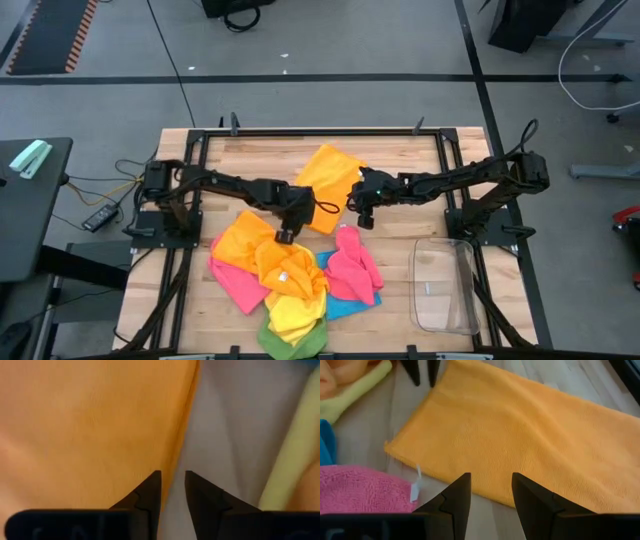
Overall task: Fold microfiber towels
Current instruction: Fold the orange towel
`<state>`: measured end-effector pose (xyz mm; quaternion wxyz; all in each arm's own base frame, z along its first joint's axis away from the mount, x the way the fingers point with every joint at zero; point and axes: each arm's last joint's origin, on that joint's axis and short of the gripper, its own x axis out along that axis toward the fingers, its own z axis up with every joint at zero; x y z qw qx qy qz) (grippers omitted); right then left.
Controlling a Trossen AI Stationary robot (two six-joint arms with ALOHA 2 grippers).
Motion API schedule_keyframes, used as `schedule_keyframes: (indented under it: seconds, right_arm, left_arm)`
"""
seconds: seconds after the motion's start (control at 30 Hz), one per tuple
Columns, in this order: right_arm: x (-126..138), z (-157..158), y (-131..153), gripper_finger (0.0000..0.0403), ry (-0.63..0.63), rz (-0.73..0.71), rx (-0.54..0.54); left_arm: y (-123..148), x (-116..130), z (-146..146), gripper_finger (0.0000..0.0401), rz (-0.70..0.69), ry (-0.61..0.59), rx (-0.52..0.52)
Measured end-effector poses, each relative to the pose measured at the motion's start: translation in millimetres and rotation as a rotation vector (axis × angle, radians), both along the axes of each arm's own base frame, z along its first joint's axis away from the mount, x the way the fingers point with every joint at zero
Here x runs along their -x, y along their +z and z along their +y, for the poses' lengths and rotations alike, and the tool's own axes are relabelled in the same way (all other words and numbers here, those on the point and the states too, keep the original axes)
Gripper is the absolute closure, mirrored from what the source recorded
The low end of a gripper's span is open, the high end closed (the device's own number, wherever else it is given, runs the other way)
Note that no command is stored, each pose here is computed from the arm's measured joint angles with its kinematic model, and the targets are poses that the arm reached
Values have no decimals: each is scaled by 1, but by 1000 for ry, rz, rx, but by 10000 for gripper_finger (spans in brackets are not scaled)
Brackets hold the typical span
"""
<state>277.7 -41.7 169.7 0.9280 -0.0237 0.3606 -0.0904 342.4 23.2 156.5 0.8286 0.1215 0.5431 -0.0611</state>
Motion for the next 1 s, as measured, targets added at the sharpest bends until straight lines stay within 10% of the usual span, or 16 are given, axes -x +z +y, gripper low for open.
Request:
schedule_keyframes:
  seconds: [0.3, 0.7, 1.0]
  right_arm:
    - [-2, 0, 2, 251, -9, -31, -14]
    - [-3, 8, 2, 251, 18, -28, -19]
    - [-2, 9, 1, 251, 29, -13, -9]
  left_arm:
    - [16, -1, 33, 330, 11, 115, -376]
    - [-16, 21, 64, 347, 252, 233, -72]
    - [-22, -10, 25, 351, 59, 103, -79]
